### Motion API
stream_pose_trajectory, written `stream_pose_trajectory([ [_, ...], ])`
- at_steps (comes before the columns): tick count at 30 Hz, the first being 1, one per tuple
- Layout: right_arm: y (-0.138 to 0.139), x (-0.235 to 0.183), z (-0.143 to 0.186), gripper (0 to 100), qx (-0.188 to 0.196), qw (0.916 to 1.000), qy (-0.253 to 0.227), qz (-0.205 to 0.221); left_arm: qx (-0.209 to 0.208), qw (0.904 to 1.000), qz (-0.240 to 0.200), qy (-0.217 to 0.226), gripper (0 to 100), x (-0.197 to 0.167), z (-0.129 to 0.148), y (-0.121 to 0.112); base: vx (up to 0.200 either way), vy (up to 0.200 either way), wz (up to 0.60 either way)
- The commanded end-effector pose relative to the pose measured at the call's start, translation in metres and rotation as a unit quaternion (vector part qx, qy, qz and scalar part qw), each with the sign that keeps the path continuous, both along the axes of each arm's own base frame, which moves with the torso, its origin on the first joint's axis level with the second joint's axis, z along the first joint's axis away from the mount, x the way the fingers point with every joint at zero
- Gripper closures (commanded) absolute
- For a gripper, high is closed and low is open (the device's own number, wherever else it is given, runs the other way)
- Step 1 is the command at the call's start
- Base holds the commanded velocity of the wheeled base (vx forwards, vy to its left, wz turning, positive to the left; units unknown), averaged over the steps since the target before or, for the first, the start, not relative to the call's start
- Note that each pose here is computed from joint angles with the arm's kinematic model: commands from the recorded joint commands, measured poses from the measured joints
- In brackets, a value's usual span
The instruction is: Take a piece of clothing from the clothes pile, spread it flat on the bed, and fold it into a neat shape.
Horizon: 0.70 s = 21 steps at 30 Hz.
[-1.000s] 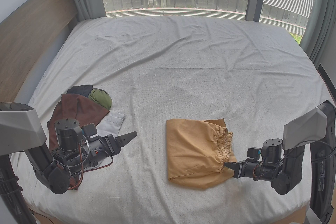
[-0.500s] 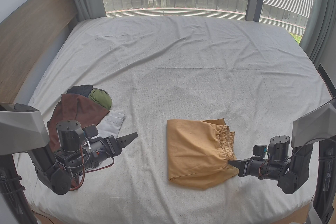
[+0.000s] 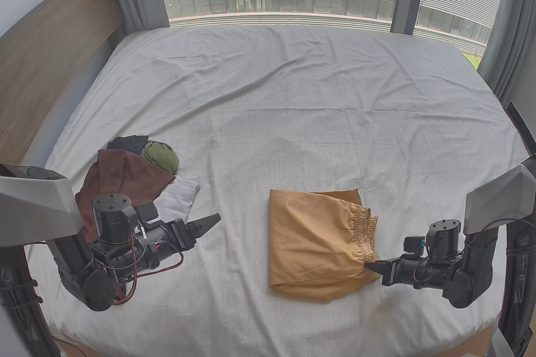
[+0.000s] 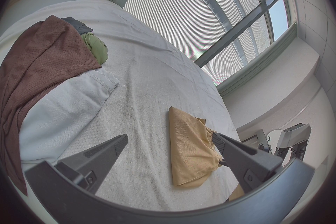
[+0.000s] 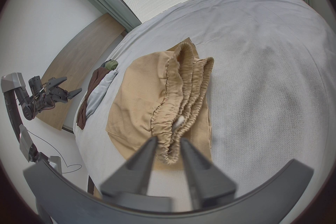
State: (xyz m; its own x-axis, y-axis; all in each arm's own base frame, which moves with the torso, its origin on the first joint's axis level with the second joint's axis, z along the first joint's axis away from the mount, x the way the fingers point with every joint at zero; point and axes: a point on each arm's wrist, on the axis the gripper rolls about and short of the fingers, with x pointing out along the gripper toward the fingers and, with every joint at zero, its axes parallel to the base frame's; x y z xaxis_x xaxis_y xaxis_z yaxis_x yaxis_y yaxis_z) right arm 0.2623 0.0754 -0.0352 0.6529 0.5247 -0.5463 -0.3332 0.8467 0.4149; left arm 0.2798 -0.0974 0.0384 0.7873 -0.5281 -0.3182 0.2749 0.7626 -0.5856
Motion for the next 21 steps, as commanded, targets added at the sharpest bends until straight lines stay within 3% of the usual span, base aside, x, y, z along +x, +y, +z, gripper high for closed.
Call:
stream_pose_trajectory([
  [1,-0.002,0.002,0.000,0,0.000,1.0000,-0.003,-0.005,0.000,1.0000,0.000,0.001,0,0.000,-0.001,0.000,0.000,0.000,0.00],
  [14,-0.011,0.021,-0.017,0,0.001,0.9996,-0.001,-0.028,-0.001,1.0000,0.001,-0.006,0,0.000,0.002,-0.001,0.000,0.000,0.00],
  [21,-0.001,0.033,-0.029,0,0.045,0.9972,0.041,-0.043,-0.004,0.9999,0.003,-0.014,0,-0.001,0.004,0.000,0.000,0.000,0.00],
])
